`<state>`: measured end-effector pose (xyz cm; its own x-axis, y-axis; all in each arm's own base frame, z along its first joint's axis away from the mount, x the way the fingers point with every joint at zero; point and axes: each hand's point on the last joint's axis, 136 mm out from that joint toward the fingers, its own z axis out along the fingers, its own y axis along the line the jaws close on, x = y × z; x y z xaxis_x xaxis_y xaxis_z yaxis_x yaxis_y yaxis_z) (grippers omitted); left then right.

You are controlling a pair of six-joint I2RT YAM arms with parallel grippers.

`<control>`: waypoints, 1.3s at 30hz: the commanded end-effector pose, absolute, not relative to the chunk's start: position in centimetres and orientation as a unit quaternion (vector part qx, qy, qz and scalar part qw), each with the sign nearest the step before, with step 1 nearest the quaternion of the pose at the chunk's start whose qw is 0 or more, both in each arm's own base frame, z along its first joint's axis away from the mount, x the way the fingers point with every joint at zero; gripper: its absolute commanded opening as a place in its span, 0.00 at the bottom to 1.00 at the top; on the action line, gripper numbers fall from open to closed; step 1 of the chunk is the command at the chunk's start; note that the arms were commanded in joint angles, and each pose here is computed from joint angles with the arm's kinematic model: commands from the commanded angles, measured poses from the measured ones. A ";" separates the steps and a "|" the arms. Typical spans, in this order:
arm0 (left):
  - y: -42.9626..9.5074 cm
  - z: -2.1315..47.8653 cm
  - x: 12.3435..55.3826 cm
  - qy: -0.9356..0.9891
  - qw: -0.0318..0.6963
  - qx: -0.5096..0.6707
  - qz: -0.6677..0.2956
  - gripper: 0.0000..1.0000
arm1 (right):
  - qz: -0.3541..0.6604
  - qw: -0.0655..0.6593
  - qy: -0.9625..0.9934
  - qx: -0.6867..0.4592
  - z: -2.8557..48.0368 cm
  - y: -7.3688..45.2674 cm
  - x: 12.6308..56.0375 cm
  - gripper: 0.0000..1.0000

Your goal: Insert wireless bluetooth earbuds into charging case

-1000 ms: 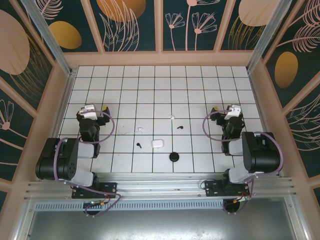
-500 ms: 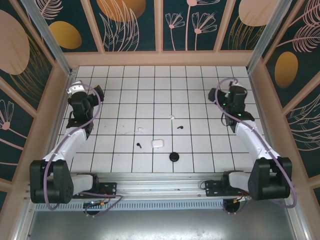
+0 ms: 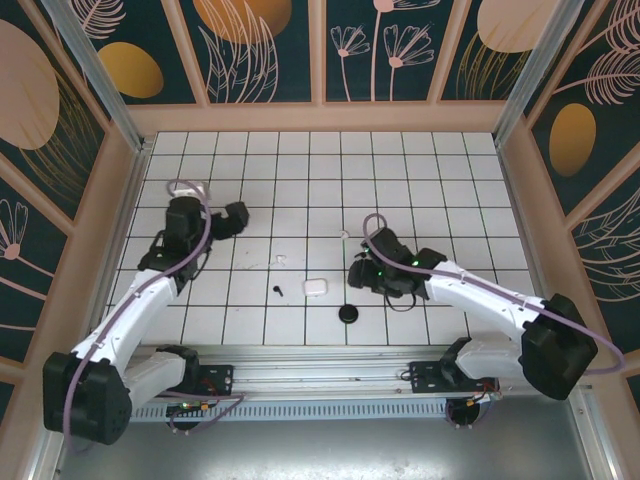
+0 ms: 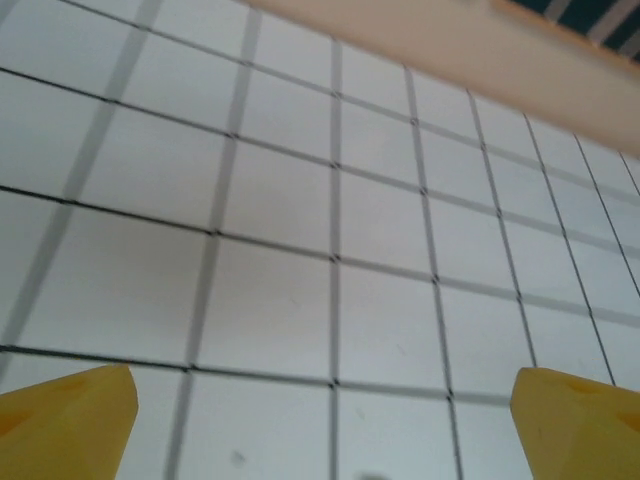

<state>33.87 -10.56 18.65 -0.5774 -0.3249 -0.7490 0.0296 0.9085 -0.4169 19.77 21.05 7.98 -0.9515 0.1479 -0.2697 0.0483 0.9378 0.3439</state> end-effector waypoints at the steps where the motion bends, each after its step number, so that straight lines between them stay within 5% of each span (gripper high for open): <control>1: -14.0 15.6 31.2 0.892 0.391 -0.070 -0.216 0.89 | 0.131 0.102 0.983 0.074 6.1 21.4 17.6 0.71; 12: -19.6 12.6 27.6 0.910 0.339 -0.015 -0.236 0.79 | 0.082 0.040 0.995 0.036 3.0 23.9 14.0 0.71; 31: -20.1 12.6 27.2 0.911 0.340 0.001 -0.232 0.91 | 0.031 0.031 0.999 0.012 1.0 24.2 14.3 0.55; 39: -23.1 17.2 26.1 0.839 0.402 0.064 -0.362 0.89 | 0.094 0.064 0.993 0.021 4.3 26.4 15.9 0.44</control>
